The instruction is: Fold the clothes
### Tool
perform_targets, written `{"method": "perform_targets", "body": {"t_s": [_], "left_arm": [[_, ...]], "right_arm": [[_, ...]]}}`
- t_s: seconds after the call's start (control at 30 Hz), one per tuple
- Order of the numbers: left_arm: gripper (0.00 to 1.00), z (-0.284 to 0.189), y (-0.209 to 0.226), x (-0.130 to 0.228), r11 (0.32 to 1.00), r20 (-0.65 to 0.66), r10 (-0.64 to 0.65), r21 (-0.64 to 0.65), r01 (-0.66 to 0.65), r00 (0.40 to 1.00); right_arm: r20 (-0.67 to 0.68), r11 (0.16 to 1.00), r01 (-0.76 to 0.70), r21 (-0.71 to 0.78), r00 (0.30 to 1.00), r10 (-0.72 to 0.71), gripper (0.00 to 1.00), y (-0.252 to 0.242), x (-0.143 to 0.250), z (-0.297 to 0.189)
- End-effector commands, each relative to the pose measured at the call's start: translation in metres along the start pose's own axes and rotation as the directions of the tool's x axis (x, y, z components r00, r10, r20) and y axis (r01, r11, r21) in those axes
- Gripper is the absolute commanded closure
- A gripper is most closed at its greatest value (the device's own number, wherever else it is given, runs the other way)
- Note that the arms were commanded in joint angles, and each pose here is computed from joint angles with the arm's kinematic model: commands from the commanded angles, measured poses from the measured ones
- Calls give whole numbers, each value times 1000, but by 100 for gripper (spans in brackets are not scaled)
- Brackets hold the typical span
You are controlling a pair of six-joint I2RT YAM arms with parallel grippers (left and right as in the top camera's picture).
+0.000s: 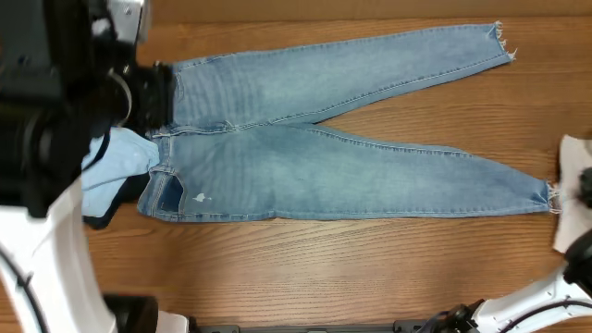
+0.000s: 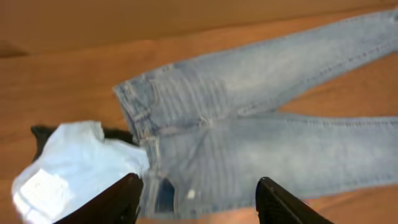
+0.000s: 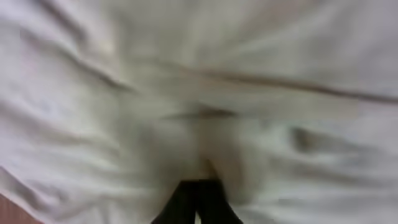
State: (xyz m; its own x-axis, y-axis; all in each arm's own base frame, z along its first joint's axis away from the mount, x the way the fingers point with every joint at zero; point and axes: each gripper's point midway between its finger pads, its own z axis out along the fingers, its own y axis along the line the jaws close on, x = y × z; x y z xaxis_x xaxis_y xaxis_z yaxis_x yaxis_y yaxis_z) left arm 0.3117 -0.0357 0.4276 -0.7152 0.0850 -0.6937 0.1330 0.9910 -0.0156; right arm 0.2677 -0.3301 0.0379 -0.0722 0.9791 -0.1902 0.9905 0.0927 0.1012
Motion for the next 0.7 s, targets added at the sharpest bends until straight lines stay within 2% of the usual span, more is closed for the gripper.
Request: {"method": "perform_targets", "body": {"t_s": [0.0,0.03,0.1,0.17,0.23,0.3,0.37,0.4,0.47,0.53,0.6,0.67], "left_arm": [[37,-2,0,33,1000,-78,5,-8,-6,997],[37,4,1,52,1000,-134,3,-10,-4,991],[37,17,-1,82,999,-233,-36,-9,34,972],[38,31,-1,110,995,-327,-97,-31,92,940],[39,57,0,157,968,-485,-251,-124,218,838],[42,75,3,187,949,-560,-316,-192,251,766],[42,95,8,219,933,-612,-359,-262,248,705],[42,103,12,232,925,-626,-375,-297,236,683],[27,125,16,271,915,-669,-396,-342,213,629],[18,151,10,307,903,-692,-429,-330,273,581],[14,172,11,323,876,-662,-481,-351,330,575],[13,197,21,328,814,-574,-580,-398,423,578]], "right_arm": [[-30,979,12,-203,999,-19,90,43,-11,-32],[-63,945,56,-323,995,-80,74,66,-1,-47],[-120,894,105,-435,978,-173,58,88,26,-69],[-167,899,129,-419,962,-216,54,87,46,-73],[-237,888,206,-411,917,-322,48,91,84,-75],[-255,864,285,-414,875,-411,42,96,108,-78],[-258,848,357,-391,842,-474,28,99,126,-76],[-261,845,381,-374,832,-490,25,99,132,-74],[-294,843,396,-363,810,-507,24,95,144,-75],[-330,845,404,-351,791,-515,23,89,154,-77],[-340,842,412,-349,782,-523,22,89,159,-78],[-355,842,416,-344,773,-526,22,87,164,-79]]}}
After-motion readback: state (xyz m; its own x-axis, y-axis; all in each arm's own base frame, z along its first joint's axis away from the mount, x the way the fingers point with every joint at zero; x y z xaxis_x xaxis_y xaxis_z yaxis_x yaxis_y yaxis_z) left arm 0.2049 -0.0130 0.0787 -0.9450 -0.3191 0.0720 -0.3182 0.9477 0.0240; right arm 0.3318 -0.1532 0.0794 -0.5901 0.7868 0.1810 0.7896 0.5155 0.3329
